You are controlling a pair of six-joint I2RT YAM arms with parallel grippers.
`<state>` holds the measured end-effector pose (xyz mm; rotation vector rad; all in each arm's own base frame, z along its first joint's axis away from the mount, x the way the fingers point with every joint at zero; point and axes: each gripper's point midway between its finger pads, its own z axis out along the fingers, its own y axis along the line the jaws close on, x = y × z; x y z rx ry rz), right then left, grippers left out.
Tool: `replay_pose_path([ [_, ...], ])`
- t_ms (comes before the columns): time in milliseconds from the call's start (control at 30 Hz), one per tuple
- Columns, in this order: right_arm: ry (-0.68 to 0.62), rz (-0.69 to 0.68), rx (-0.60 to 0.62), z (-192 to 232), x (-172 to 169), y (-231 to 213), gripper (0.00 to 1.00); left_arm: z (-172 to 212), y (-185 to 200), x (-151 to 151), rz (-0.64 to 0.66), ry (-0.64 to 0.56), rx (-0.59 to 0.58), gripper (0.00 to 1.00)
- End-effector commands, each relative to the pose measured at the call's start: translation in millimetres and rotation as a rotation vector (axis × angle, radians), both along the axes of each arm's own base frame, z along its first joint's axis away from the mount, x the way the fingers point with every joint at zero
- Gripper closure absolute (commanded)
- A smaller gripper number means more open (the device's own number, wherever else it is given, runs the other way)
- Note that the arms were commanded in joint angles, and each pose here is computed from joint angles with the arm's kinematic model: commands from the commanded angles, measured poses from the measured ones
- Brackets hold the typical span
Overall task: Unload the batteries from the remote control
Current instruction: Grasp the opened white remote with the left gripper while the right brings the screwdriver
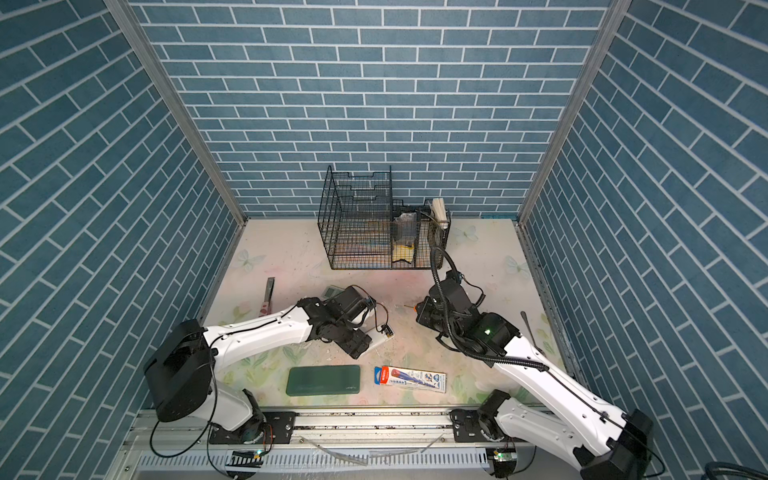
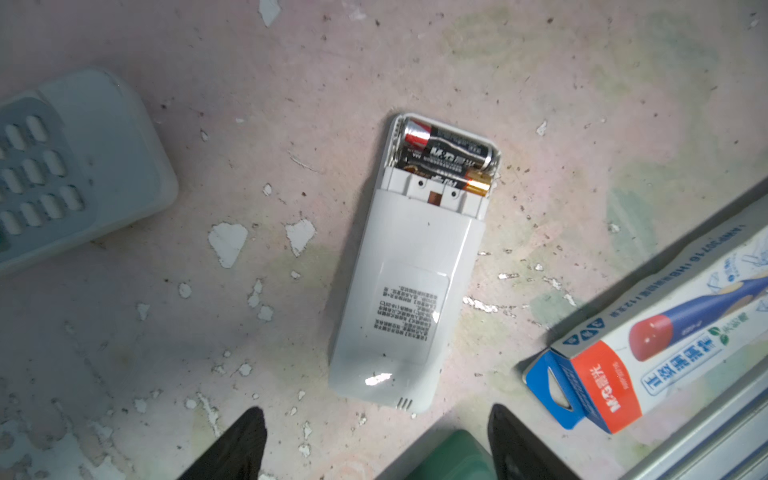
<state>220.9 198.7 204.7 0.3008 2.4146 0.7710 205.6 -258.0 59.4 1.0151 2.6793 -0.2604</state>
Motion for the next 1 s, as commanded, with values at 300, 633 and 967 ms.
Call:
replay_pose_path([
  [300,0.016,-0.025,0.028,-9.5,0.2,-1.5,1.0,-29.0,6.5,-2.3,-0.045,0.012,0.143,0.15],
  [633,0.028,-0.021,0.018,-13.6,1.0,0.2,1.0,-37.8,9.9,0.0,-0.05,0.011,0.185,0.25],
  [967,0.051,-0.005,0.017,-21.4,5.9,9.9,1.0,-44.8,3.4,-2.1,-0.063,0.033,0.171,0.27],
])
